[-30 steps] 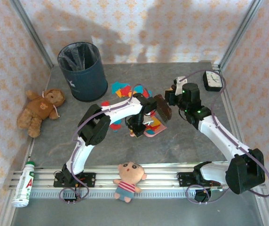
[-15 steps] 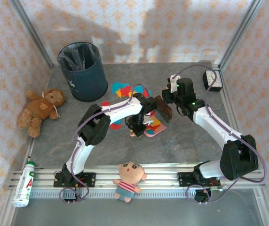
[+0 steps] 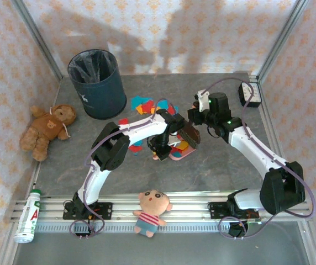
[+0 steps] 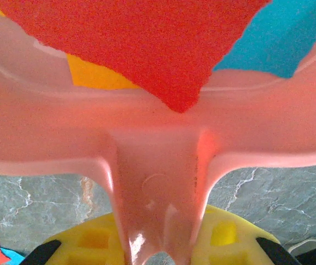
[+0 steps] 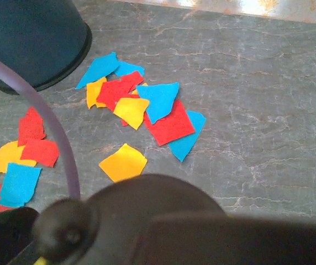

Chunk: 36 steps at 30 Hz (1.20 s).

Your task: Sweep away the paper scraps from the table

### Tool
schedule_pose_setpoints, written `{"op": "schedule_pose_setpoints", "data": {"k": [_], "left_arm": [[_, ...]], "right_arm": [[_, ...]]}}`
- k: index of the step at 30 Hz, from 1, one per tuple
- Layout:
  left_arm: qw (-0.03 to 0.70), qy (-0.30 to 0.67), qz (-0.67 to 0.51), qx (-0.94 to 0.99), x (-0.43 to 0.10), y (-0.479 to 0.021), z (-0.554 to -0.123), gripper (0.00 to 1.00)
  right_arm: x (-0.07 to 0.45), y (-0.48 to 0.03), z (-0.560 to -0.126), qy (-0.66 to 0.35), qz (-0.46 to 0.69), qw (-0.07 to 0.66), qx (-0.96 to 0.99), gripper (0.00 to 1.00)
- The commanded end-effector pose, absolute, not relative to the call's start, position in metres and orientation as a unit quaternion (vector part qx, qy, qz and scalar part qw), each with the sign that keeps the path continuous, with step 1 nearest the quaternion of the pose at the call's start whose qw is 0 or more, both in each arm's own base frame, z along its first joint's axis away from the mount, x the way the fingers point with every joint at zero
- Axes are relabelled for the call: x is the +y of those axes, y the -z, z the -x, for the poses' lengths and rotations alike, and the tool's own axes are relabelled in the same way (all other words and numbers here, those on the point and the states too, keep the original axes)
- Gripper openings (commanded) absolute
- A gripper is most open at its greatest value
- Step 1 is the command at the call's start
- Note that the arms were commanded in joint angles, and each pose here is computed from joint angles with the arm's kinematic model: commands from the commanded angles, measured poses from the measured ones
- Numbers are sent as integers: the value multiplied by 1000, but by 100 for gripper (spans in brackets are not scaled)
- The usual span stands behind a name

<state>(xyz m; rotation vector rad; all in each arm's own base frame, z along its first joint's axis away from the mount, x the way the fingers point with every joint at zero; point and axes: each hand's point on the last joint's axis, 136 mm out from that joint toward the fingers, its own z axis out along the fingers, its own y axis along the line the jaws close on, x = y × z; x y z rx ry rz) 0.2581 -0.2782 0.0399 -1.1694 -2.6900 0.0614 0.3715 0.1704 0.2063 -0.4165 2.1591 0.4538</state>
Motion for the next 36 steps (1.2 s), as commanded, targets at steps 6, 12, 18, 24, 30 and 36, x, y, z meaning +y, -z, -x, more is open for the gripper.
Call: {"op": "schedule_pose_setpoints", "data": {"k": [6, 12, 18, 24, 30, 36], "left_arm": [[81, -12, 395, -915, -275, -48, -261, 0], [51, -22, 382, -922, -273, -60, -268, 0], [7, -39, 370, -928, -270, -81, -279, 0], [-36, -35, 360, -932, -260, -113, -293, 0], [-82, -29, 339, -937, -242, -152, -309, 0], [-104, -21, 309, -945, -215, -178, -329, 0]], "right_arm": [[157, -240, -374, -171, 115, 489, 848, 0], [133, -271, -369, -142, 69, 548, 821, 0], [99, -280, -362, -76, 17, 566, 821, 0], [85, -273, -357, -41, 2, 556, 830, 0], [86, -261, -352, -42, 9, 540, 840, 0], [98, -252, -345, -72, 34, 522, 849, 0]]}}
